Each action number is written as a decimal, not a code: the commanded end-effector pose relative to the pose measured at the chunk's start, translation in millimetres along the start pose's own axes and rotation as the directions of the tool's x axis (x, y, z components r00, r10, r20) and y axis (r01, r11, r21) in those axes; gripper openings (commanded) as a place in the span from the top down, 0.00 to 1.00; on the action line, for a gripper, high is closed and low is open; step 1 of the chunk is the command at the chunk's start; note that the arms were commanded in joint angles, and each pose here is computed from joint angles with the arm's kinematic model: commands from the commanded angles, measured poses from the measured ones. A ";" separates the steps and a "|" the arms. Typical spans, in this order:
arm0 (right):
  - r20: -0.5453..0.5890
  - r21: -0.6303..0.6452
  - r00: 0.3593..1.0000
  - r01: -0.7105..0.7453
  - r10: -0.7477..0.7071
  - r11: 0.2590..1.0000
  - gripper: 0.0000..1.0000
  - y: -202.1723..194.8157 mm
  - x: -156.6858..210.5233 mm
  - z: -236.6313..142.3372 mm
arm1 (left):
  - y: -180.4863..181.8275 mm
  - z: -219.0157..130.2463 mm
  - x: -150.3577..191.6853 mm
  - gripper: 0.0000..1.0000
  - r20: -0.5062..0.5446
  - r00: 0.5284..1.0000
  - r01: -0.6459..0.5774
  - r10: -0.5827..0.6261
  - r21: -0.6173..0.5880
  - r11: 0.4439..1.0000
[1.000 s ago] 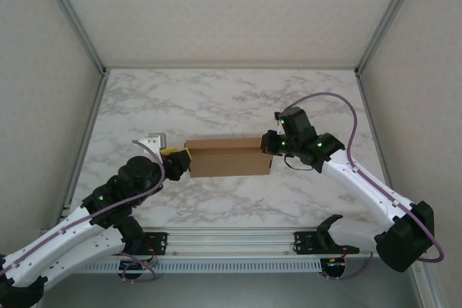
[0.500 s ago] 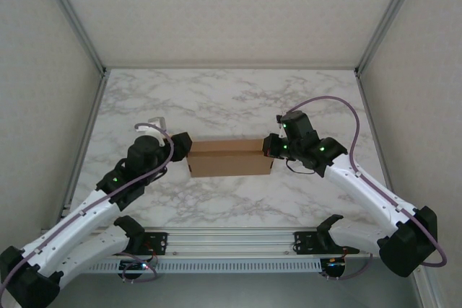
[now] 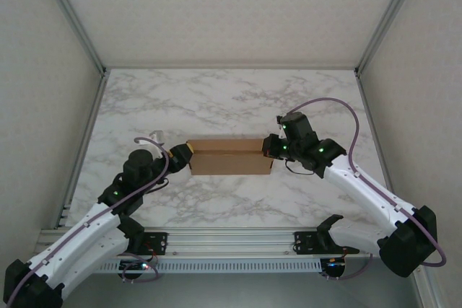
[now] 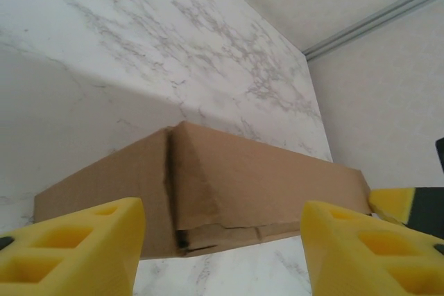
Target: Fold the paper box
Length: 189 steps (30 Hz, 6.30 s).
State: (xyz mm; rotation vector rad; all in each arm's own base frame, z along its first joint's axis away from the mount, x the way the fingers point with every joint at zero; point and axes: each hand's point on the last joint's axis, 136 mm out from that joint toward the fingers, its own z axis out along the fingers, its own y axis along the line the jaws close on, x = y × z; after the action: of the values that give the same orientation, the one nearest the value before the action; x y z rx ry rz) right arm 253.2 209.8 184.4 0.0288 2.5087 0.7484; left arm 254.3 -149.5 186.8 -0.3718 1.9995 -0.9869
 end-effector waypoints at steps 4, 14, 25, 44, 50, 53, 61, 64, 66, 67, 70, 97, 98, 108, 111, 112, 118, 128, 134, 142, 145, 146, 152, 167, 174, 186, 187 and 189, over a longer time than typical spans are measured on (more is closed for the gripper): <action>-0.072 0.099 0.997 -0.010 0.017 0.995 0.98 -27.4 24.9 7.3 | 12.8 4.6 7.3 0.42 -0.016 0.998 0.063 -0.063 -0.002 0.998; -0.085 0.114 0.996 -0.003 0.013 0.993 0.98 -31.0 27.6 9.8 | 54.6 3.0 29.6 0.53 -0.013 0.985 0.171 -0.173 -0.105 0.980; -0.054 0.107 0.998 0.036 -0.031 0.994 0.83 -19.3 11.9 -8.5 | 68.1 -2.0 32.4 0.62 0.012 0.981 0.192 -0.192 -0.142 0.971; -0.038 0.182 0.998 0.052 -0.046 0.982 0.73 -36.8 0.7 -11.2 | 55.6 0.6 21.6 0.61 0.009 0.990 0.142 -0.142 -0.137 0.980; -0.103 0.192 0.995 0.026 -0.007 0.981 0.76 -53.7 27.1 9.3 | 49.4 0.6 16.4 0.61 0.016 0.991 0.135 -0.134 -0.126 0.983; -0.122 0.213 0.993 0.025 0.001 0.977 0.78 -64.7 38.3 14.7 | 44.1 -1.6 11.5 0.61 0.024 0.992 0.123 -0.121 -0.120 0.985; -0.126 0.233 0.992 0.037 -0.008 0.972 0.80 -71.9 43.1 11.8 | 20.7 -25.6 -30.9 0.58 0.138 0.990 0.034 -0.013 -0.153 0.988; -0.117 0.222 0.993 0.036 -0.010 0.974 0.79 -68.0 40.3 9.1 | 12.6 -28.1 -39.2 0.60 0.154 0.988 0.006 0.017 -0.148 0.989; -0.116 0.215 0.993 0.034 -0.009 0.976 0.79 -66.0 39.4 8.1 | 8.2 -23.8 -38.6 0.60 0.144 0.989 -0.005 0.024 -0.127 0.992; -0.115 0.213 0.993 0.033 -0.009 0.977 0.79 -65.5 39.2 7.7 | 5.0 -20.3 -37.1 0.59 0.133 0.991 -0.012 0.027 -0.109 0.994; -0.108 0.208 0.994 0.032 -0.009 0.978 0.79 -64.9 38.7 5.9 | -2.8 -4.2 -28.5 0.53 0.074 0.996 -0.037 0.041 -0.062 0.997; -0.093 0.024 0.992 -0.078 0.080 0.997 0.42 -25.9 34.6 -10.1 | 24.3 34.3 8.7 0.61 -0.081 0.996 -0.046 0.038 -0.099 0.994; -0.098 0.011 0.991 -0.086 0.087 0.996 0.42 -24.5 36.1 -8.8 | 24.4 34.7 8.7 0.61 -0.082 0.996 -0.047 0.039 -0.099 0.994; -0.153 0.088 0.985 -0.067 0.080 0.994 0.57 -47.5 54.2 11.1 | 32.0 36.0 16.6 0.62 -0.100 0.994 -0.045 0.034 -0.107 0.993; -0.170 0.088 0.982 -0.073 0.087 0.993 0.67 -52.6 62.9 16.7 | 37.6 36.7 24.8 0.62 -0.120 0.993 -0.025 0.012 -0.108 0.994; -0.173 0.081 0.981 -0.072 0.085 0.994 0.69 -52.4 64.4 16.8 | 37.5 36.5 27.2 0.64 -0.127 0.992 -0.017 0.004 -0.102 0.995; -0.081 0.046 0.996 0.047 -0.043 0.998 0.72 -42.9 48.0 -5.3 | 34.3 26.7 31.9 0.67 -0.116 0.992 0.034 -0.044 -0.086 0.996; -0.074 0.028 0.990 0.124 -0.122 0.992 0.77 -53.1 77.7 -20.1 | 37.1 -4.0 60.0 0.67 -0.114 0.976 0.177 -0.186 -0.080 0.981; -0.071 0.011 0.991 0.111 -0.110 0.994 0.77 -57.9 96.4 -27.0 | 38.7 -10.6 93.4 0.65 -0.199 0.963 0.168 -0.184 -0.096 0.981; -0.104 -0.008 0.991 0.088 -0.088 0.996 0.76 -55.0 109.2 -41.6 | 34.6 -19.4 100.0 0.63 -0.230 0.953 0.183 -0.198 -0.084 0.979; -0.133 0.009 0.988 0.073 -0.072 0.997 0.76 -58.9 117.3 -38.1 | 39.5 -19.0 111.3 0.63 -0.261 0.941 0.195 -0.213 -0.092 0.976; -0.147 0.012 0.986 0.080 -0.078 0.997 0.76 -59.1 122.2 -37.2 | 40.7 -18.9 114.0 0.63 -0.267 0.940 0.196 -0.214 -0.093 0.976; -0.152 0.066 0.987 0.058 -0.047 0.996 0.72 -70.5 128.2 -34.4 | 42.5 -14.4 116.7 0.59 -0.271 0.944 0.170 -0.191 -0.099 0.980; -0.159 0.214 0.987 0.019 0.015 0.977 0.53 -82.8 117.7 -22.4 | 38.9 18.1 91.4 0.42 -0.247 0.969 -0.038 -0.006 -0.173 0.984; -0.200 0.284 0.979 0.025 0.034 0.959 0.53 -86.5 108.3 8.6 | 58.1 47.9 65.2 0.42 -0.194 0.980 -0.090 0.044 -0.238 0.967; -0.219 0.265 0.973 -0.008 0.069 0.964 0.61 -88.8 74.1 55.1 | 44.9 83.6 80.5 0.52 -0.235 0.972 -0.022 -0.012 -0.139 0.990; -0.222 0.262 0.973 -0.008 0.069 0.965 0.61 -88.2 68.5 59.6 | 44.4 87.9 78.0 0.52 -0.231 0.973 -0.025 -0.009 -0.144 0.989; -0.229 0.264 0.971 -0.006 0.069 0.964 0.62 -87.5 57.6 68.5 | 45.4 98.3 72.1 0.52 -0.229 0.973 -0.037 -0.001 -0.162 0.986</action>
State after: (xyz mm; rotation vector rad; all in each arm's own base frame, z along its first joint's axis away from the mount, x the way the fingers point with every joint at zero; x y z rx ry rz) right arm 224.1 163.6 60.7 0.1436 2.8669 0.3825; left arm 275.3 -192.7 58.8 -0.3927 2.3549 -0.8129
